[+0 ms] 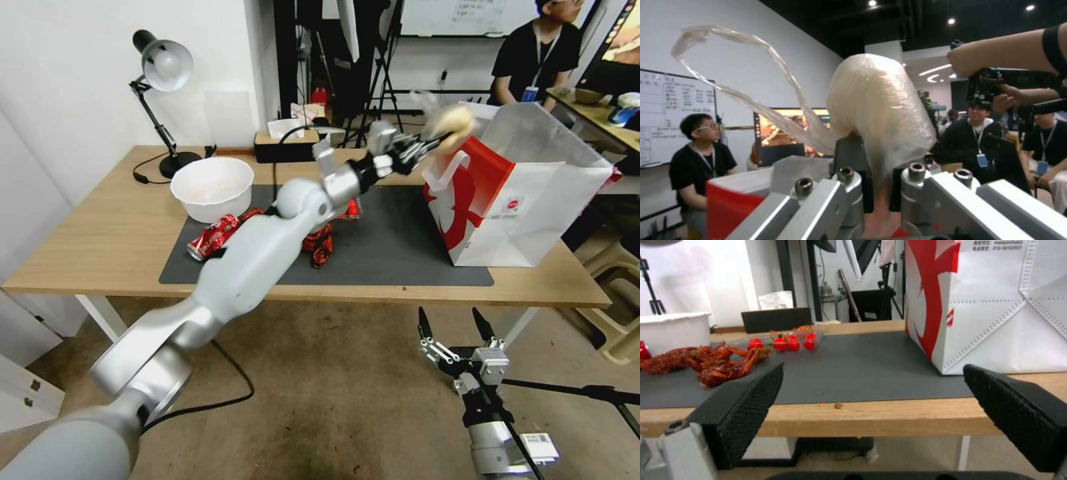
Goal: Pick up the trash from the table and place it into the takeout bag.
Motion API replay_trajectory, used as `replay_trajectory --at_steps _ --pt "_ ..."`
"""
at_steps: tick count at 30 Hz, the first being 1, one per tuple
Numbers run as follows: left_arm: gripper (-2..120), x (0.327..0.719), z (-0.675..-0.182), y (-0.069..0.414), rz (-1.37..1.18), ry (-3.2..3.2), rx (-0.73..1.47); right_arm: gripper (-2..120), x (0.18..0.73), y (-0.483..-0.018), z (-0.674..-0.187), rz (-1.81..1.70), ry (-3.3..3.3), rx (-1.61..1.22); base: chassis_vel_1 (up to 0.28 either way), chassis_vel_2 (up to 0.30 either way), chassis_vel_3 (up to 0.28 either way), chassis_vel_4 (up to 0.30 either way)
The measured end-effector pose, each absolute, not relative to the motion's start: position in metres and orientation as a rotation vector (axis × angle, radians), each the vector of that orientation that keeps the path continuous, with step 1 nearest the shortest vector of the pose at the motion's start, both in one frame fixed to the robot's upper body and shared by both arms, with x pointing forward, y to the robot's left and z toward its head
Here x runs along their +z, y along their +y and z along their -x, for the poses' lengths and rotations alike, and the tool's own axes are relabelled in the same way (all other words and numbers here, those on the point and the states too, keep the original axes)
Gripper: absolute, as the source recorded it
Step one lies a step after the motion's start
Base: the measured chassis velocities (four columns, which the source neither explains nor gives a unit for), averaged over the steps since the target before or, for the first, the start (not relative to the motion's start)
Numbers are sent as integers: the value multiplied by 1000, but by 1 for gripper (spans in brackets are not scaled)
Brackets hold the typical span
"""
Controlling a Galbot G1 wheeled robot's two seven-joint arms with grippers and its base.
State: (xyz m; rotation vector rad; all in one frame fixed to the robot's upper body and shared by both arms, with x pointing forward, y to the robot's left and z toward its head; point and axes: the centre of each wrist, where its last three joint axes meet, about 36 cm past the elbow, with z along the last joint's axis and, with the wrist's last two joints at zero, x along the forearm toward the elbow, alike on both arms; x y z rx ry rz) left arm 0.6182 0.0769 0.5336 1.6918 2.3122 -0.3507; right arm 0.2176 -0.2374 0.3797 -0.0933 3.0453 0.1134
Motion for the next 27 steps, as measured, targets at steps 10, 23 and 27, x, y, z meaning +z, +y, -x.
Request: replay_trajectory --at_steps 10,23,27 --pt "3 591 -658 -15 -1764 2231 -302 100 378 -235 -214 91 3044 113 0 0 0 0" --pt "3 602 -696 -39 -1730 2353 -41 100 375 -234 -216 111 3045 111 0 0 0 0" --pt "3 608 -711 -30 -1693 2386 62 100 375 -235 -216 115 3045 109 0 0 0 0"
